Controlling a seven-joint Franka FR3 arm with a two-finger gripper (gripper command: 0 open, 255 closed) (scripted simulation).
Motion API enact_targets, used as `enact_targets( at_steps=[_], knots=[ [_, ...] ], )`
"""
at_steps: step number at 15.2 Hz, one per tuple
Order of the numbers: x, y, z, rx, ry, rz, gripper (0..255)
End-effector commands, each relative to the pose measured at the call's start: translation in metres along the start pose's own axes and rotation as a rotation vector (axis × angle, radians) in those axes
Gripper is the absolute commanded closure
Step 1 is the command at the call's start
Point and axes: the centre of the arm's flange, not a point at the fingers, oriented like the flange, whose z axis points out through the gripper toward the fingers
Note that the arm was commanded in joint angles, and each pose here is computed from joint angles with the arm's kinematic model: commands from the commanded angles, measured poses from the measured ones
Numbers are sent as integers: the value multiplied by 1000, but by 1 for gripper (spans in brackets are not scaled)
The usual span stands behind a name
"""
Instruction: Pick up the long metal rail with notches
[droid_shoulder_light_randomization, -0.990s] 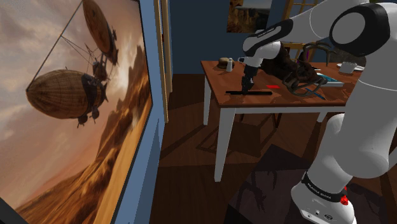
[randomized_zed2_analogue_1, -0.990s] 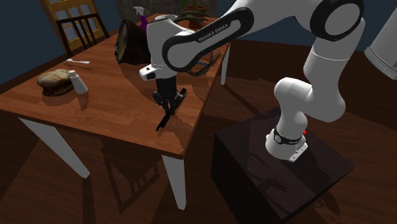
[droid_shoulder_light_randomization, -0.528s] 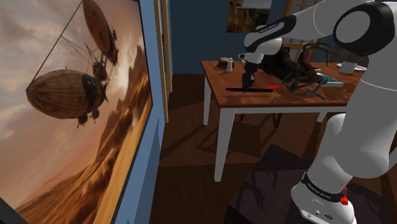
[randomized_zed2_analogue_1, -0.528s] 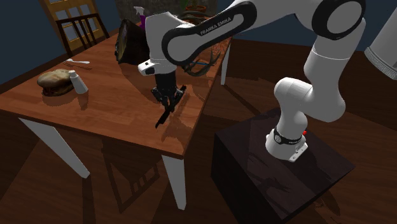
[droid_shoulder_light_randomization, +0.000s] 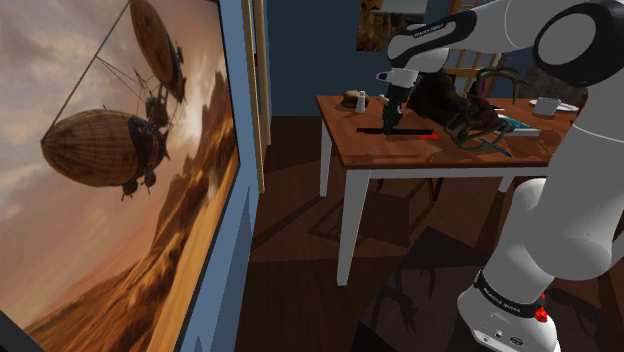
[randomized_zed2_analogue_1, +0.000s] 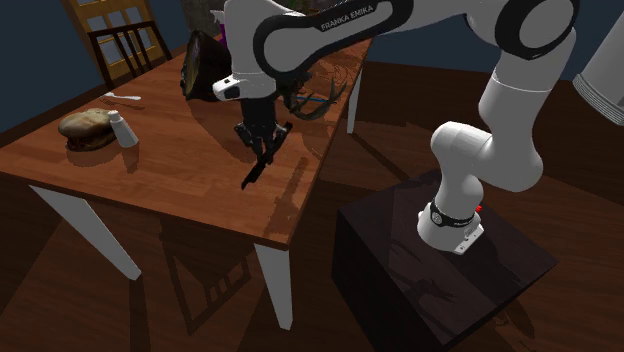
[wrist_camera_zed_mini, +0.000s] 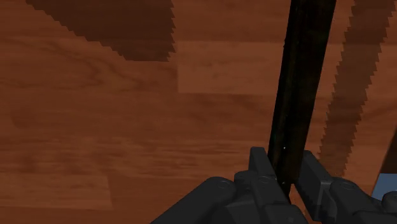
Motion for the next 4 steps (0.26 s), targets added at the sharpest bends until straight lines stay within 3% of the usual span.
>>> enact_targets(
  at_steps=[1,4],
  knots=[
    [1,0,-11,0,0,0,255],
    [2,-1,-17,0,0,0,255]
  ],
)
